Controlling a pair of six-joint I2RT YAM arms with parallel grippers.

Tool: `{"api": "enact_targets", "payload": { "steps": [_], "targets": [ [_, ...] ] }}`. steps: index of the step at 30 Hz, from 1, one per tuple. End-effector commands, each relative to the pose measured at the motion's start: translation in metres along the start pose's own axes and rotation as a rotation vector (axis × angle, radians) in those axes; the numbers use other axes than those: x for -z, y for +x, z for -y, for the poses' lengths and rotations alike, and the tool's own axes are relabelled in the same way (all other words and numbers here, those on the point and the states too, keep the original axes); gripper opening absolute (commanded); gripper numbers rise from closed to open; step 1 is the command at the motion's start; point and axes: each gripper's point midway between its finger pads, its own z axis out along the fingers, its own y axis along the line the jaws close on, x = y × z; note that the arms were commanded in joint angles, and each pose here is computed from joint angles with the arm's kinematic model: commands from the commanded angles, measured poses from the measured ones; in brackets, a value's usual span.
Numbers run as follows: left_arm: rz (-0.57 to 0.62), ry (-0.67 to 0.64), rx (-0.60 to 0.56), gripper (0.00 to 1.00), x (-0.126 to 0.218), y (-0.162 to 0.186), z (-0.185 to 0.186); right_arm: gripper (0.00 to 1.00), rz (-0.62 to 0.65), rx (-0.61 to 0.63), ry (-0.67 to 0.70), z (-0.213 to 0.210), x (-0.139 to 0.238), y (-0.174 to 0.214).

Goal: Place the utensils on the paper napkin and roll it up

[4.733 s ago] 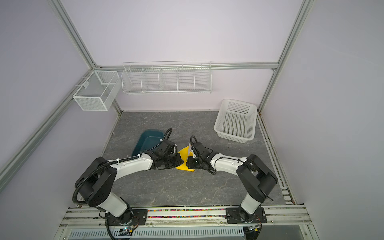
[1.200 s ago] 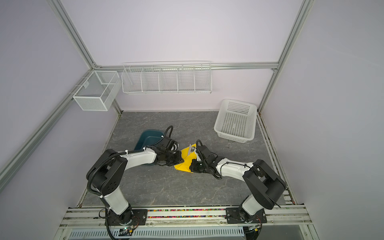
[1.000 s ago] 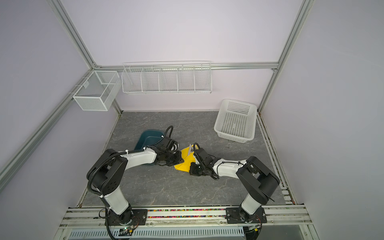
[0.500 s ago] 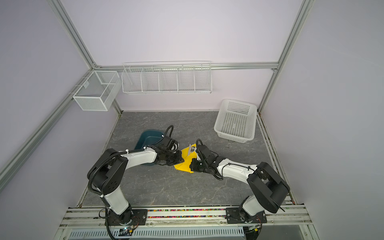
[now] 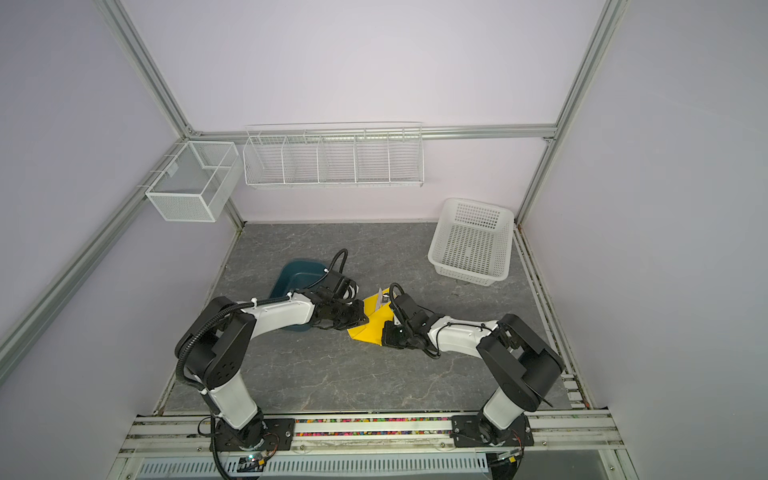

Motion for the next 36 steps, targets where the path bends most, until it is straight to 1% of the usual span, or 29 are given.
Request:
{"api": "enact_targets", "payload": {
  "steps": [1, 2, 4, 5, 6, 8, 10, 12, 14, 16, 17, 18, 22, 27, 36],
  "targets": [
    [0.015, -0.025, -0.005, 0.01, 0.000, -0.006, -0.003, 0.10, 0.091, -0.031, -0.025, -0.008, 0.026, -0.021],
    [0.014, -0.026, -0.003, 0.01, -0.001, -0.006, -0.004, 0.10, 0.125, -0.036, 0.019, -0.003, 0.034, -0.028],
    [0.013, -0.019, -0.002, 0.01, -0.001, -0.007, -0.002, 0.10, 0.210, -0.039, 0.166, 0.013, 0.053, -0.044],
    [0.015, -0.018, -0.003, 0.01, -0.001, -0.007, -0.002, 0.10, 0.226, -0.053, 0.219, 0.021, 0.059, -0.047],
    [0.017, -0.015, -0.002, 0.01, -0.001, -0.008, -0.001, 0.10, 0.244, -0.058, 0.242, 0.024, 0.062, -0.050],
    [0.021, -0.009, -0.004, 0.01, -0.001, -0.009, 0.000, 0.10, 0.271, -0.066, 0.220, 0.019, 0.064, -0.055],
    [0.018, -0.004, -0.007, 0.01, -0.002, -0.009, 0.001, 0.10, 0.272, -0.056, 0.129, 0.004, 0.058, -0.057],
    [0.014, -0.002, -0.008, 0.01, -0.003, -0.009, 0.002, 0.10, 0.239, -0.011, 0.008, -0.021, 0.048, -0.058],
    [0.011, -0.003, -0.009, 0.01, -0.004, -0.009, 0.001, 0.10, 0.182, 0.035, -0.059, -0.044, 0.035, -0.053],
    [0.011, -0.005, -0.006, 0.01, -0.004, -0.008, 0.001, 0.09, 0.134, 0.071, -0.058, -0.056, 0.023, -0.048],
    [0.013, -0.006, -0.007, 0.01, -0.003, -0.009, 0.001, 0.09, 0.119, 0.079, -0.037, -0.056, 0.017, -0.046],
    [0.015, -0.010, -0.005, 0.01, -0.003, -0.008, -0.001, 0.08, 0.108, 0.082, -0.022, -0.056, 0.012, -0.044],
    [0.011, -0.011, -0.005, 0.01, -0.003, -0.007, -0.001, 0.08, 0.086, 0.080, -0.039, -0.059, -0.003, -0.040],
    [0.011, -0.006, -0.005, 0.01, -0.004, -0.008, 0.000, 0.08, 0.056, 0.055, 0.001, -0.047, -0.012, -0.033],
    [0.007, -0.007, -0.006, 0.02, -0.004, -0.007, 0.000, 0.07, 0.014, 0.014, 0.036, -0.027, -0.028, -0.021]
  ]
}}
